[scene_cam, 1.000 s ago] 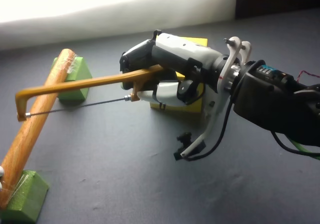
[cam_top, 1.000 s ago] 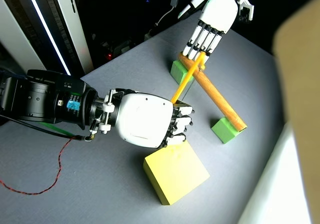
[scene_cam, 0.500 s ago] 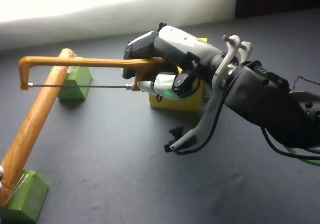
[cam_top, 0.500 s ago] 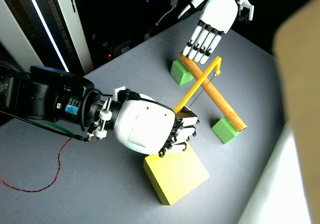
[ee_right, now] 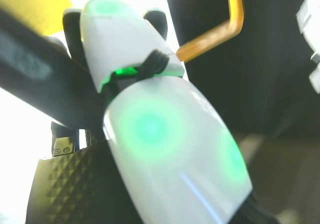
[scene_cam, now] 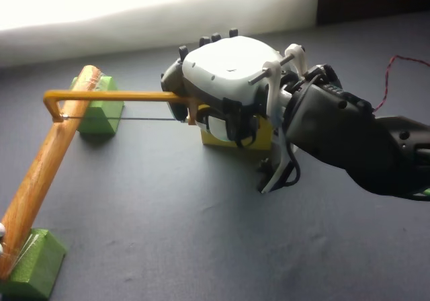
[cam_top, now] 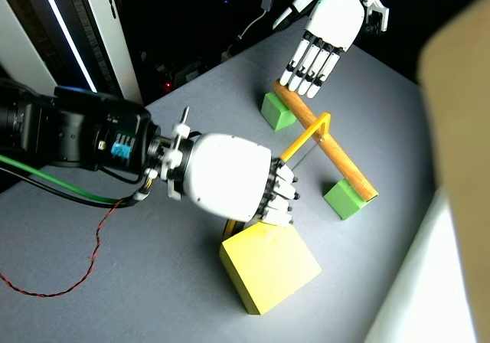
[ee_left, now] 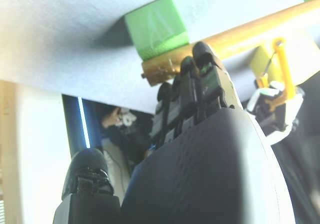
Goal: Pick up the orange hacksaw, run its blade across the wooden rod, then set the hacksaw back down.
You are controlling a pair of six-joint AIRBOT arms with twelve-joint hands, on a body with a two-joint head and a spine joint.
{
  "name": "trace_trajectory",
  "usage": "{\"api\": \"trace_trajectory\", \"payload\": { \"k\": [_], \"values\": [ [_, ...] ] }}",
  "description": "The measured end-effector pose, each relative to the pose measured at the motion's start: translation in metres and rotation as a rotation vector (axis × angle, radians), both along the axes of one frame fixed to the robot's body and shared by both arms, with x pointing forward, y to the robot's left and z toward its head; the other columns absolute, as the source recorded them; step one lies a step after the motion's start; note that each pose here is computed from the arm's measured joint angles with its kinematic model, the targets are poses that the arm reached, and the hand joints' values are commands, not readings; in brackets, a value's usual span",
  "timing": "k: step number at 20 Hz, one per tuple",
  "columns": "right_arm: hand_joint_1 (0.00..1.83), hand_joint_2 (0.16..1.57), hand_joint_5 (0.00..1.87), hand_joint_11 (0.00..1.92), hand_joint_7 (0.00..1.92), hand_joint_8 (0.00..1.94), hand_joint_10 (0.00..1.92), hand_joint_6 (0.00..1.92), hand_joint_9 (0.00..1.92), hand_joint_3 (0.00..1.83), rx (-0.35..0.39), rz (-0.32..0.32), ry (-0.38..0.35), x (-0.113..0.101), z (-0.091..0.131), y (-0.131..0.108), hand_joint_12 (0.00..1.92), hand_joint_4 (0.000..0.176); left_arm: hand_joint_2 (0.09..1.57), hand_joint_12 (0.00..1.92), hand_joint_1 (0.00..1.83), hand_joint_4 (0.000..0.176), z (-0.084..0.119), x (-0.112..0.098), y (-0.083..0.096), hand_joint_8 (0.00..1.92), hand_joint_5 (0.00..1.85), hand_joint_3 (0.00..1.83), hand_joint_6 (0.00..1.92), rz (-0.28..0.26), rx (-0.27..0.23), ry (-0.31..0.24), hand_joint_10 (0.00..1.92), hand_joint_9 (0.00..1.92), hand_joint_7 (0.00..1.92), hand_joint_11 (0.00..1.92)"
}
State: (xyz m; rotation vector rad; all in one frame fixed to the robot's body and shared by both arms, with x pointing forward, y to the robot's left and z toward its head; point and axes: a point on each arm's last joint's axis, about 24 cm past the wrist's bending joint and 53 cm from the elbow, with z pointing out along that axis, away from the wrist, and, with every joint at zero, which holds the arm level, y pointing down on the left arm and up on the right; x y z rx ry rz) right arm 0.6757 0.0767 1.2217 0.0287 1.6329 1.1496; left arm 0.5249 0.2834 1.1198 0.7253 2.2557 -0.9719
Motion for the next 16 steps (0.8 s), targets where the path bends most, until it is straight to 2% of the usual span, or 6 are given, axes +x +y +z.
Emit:
{"api": "trace_trajectory", "payload": {
  "k": [2,4,6,10,14,16],
  "values": [
    [1.47,1.22,0.79,0.49,0.72,1.15,1.41,1.41,0.75,0.00,-0.011,0.007,-0.017,-0.003,0.002,0.007,1.81,0.000,1.19,0.45,0.09,0.000,0.000,0.000,0.000,0.01,0.12,0.00,0.01,0.000,0.000,0.000,0.00,0.12,0.12,0.00],
    [1.47,1.23,0.78,0.51,0.67,1.21,1.42,1.42,0.73,0.00,-0.018,0.027,-0.037,-0.006,0.012,0.017,1.82,0.000,1.21,0.48,0.01,0.000,0.000,0.000,0.000,0.00,0.09,0.00,0.00,0.000,0.000,0.000,0.00,0.12,0.11,0.00],
    [1.47,1.23,0.78,0.51,0.66,1.22,1.42,1.43,0.72,0.00,0.006,0.023,-0.009,-0.007,0.018,0.026,1.82,0.000,1.21,0.50,0.02,0.000,0.000,0.000,0.000,0.00,0.09,0.00,0.00,0.000,-0.001,-0.001,0.00,0.12,0.10,0.00],
    [1.46,1.24,0.76,0.48,0.64,1.26,1.47,1.46,0.69,0.00,-0.015,0.036,0.031,-0.013,0.007,0.041,1.85,0.000,1.21,0.39,0.03,0.000,0.000,0.000,0.000,0.00,0.08,0.00,0.00,0.000,-0.001,-0.001,0.00,0.10,0.09,0.00],
    [1.46,1.24,0.76,0.51,0.63,1.26,1.45,1.46,0.68,0.00,-0.050,0.013,0.014,-0.011,0.003,0.040,1.86,0.000,1.20,0.29,0.04,0.000,0.000,0.000,0.000,0.00,0.07,0.00,0.00,0.000,-0.001,-0.001,0.01,0.08,0.08,0.00],
    [1.46,1.25,0.75,0.50,0.61,1.28,1.46,1.48,0.67,0.00,-0.067,0.004,-0.001,-0.011,0.002,0.040,1.87,0.000,1.19,0.48,0.05,0.000,0.000,0.000,0.000,0.00,0.11,0.00,0.00,0.000,-0.001,-0.001,0.00,0.13,0.12,0.00]
  ]
}}
